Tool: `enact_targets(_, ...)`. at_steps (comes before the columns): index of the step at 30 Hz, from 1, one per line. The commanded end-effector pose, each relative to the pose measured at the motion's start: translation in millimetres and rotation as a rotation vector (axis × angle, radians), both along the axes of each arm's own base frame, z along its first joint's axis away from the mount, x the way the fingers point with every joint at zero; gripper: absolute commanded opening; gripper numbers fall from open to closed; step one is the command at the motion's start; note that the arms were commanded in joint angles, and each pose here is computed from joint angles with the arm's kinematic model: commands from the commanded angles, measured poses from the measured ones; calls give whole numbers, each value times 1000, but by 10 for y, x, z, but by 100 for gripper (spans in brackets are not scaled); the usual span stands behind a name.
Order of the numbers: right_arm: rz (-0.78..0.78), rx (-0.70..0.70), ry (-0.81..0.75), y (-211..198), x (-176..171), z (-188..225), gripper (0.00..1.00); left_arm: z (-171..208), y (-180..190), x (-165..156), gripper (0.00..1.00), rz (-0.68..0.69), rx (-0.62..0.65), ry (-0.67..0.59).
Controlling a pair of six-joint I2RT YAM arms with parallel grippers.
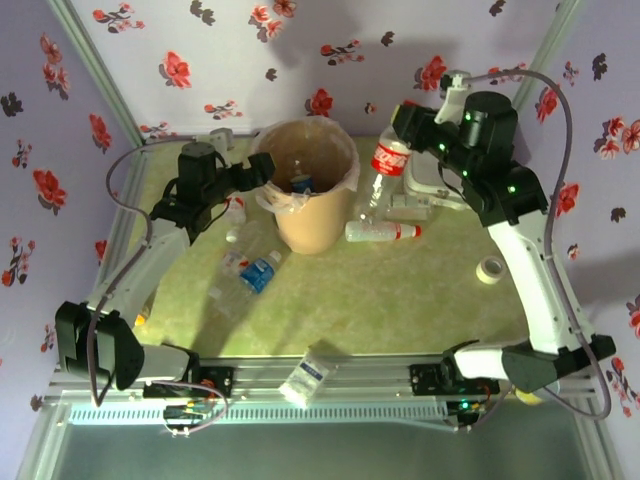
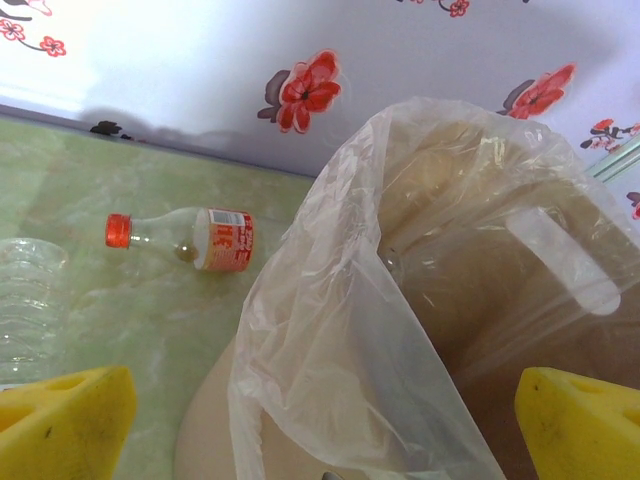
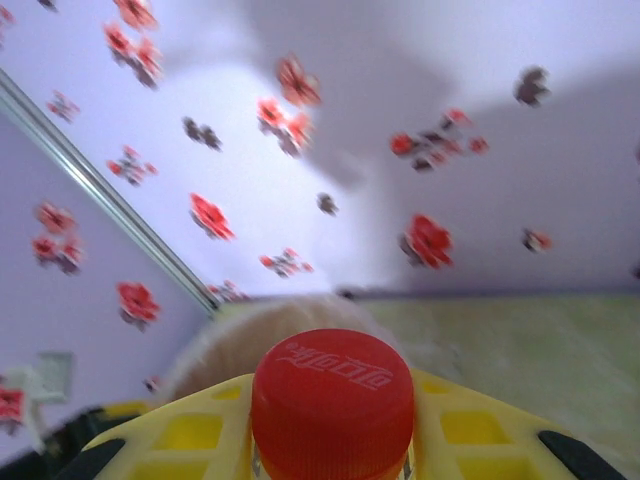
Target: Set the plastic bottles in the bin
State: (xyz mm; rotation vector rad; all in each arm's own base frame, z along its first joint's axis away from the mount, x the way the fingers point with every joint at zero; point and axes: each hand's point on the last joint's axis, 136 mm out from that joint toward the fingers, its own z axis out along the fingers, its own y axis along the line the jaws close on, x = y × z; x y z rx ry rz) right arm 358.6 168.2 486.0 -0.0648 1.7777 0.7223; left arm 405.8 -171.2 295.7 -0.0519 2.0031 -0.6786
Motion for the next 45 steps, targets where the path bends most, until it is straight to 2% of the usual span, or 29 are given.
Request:
enact_targets(1, 93, 170, -216, 151, -6, 746, 4, -2, -21, 33, 98, -7, -20, -5)
enact_targets(6, 153, 280, -254, 312, 171, 933, 3, -42, -24, 45, 98, -5, -20, 2)
enact_targets(9, 154, 293, -264, 369, 317, 904, 3, -56, -34, 51, 98, -6, -23, 4)
enact_targets(11, 155, 255, -280, 445, 413, 825, 0, -63, -46, 54, 98, -7, -23, 7)
enact_targets(18, 250, 3, -345, 976, 539, 321, 0, -76, -48, 70, 98, -3, -34, 4)
enact_targets(23, 311, -116, -345, 1141, 472, -33, 0, -72, -50, 67, 98, -4, -37, 3)
enact_targets(34, 395, -246, -320, 1339, 365, -762, 0, -127, -61, 83, 98, 1, -46, 15)
enact_targets(45, 429, -272, -256, 1438, 426, -1270, 0, -128, -60, 68, 98, 1, -50, 14)
